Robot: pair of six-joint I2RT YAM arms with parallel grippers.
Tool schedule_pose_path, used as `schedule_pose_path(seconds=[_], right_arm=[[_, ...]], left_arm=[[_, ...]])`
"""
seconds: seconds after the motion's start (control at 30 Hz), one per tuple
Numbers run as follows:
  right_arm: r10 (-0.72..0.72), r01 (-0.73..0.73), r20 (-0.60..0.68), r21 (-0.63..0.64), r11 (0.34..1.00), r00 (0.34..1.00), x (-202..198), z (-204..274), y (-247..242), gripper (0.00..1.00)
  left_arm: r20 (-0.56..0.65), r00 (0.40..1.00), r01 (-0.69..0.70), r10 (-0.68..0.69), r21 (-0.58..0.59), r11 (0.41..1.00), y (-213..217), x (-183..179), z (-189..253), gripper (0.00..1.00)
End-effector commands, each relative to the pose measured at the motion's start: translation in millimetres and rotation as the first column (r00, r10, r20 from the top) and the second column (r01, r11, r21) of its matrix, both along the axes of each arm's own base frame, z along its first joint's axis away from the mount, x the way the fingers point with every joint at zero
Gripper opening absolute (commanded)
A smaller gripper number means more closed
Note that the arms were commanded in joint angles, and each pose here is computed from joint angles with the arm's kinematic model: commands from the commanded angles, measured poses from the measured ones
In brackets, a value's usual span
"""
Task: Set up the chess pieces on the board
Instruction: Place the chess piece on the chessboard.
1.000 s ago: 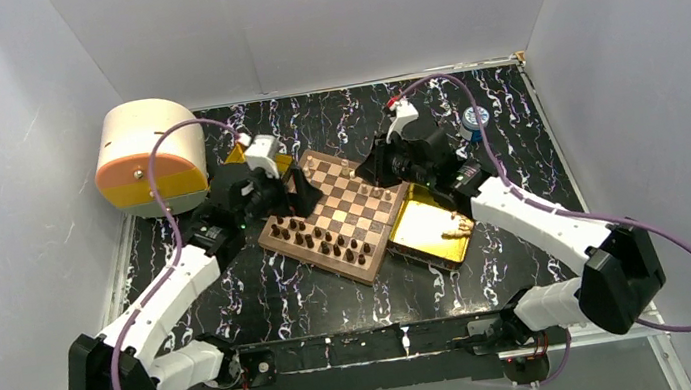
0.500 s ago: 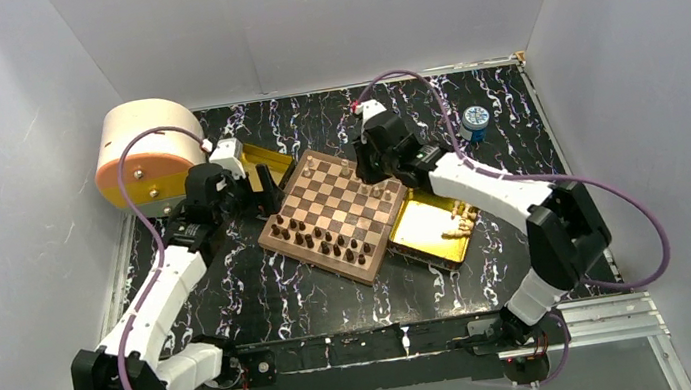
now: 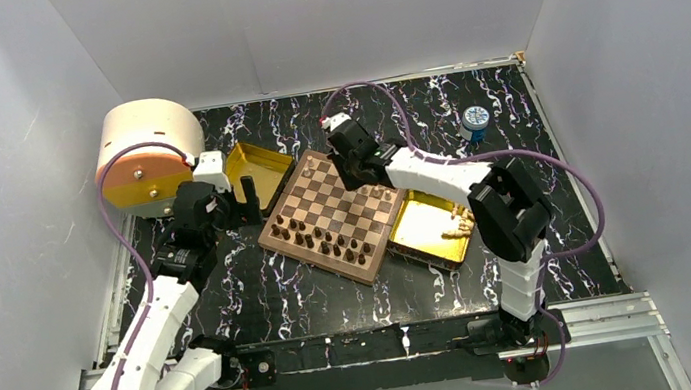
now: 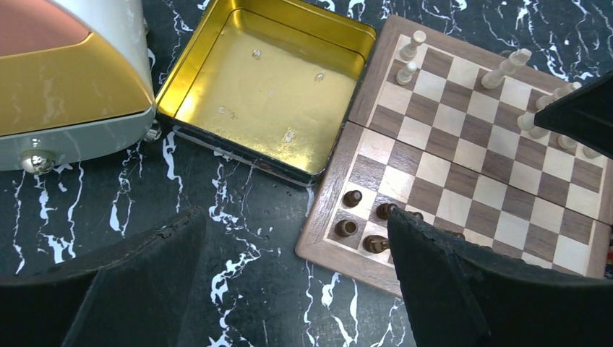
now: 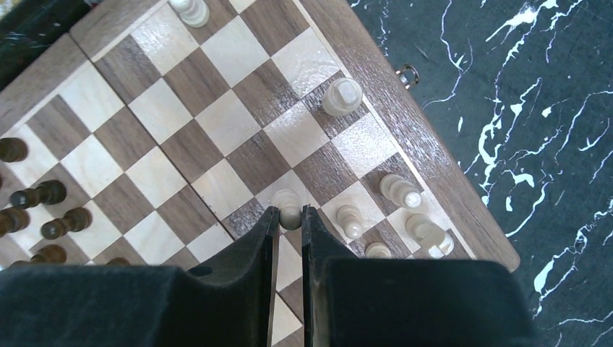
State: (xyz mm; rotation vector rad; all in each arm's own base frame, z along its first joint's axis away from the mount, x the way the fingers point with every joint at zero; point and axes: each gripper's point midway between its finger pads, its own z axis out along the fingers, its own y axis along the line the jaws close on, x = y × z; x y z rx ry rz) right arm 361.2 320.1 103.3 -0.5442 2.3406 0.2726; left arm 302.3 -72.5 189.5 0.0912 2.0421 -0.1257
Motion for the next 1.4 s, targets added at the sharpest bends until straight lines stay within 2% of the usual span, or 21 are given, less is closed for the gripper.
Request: schedule_pose_path(seconds=[0.0,0.5,1.23,1.37], right_arm=[[-0.002,0.004,0.054,-0.029,1.000,0.999,12.6,12.2,8.5,0.00],[-0.044,0.051,0.050,-0.139,0.989,0.998,23.7,-13.6,1.4,0.00],[-0.080,0.080,0.003,-0.145,0.986,0.997,27.7,-31.2,-3.1,0.03],[-0.079,0.077,-0.005,-0.139,0.987,0.997,26.2,-33.5,-2.4,0.06]], left_arm=[[0.041,0.999,-0.020,0.018,0.035,0.999,6.6,-1.8,13.8,0.93],[0.040,0.999,0.000,-0.002,0.047,0.999,4.0,-4.0,14.9,0.93],[0.035,0.999,0.017,-0.019,0.053,0.998,0.7,-4.8,13.4,0.93],[0.033,0.999,0.017,-0.019,0.054,0.998,1.0,-5.0,12.5,0.93]])
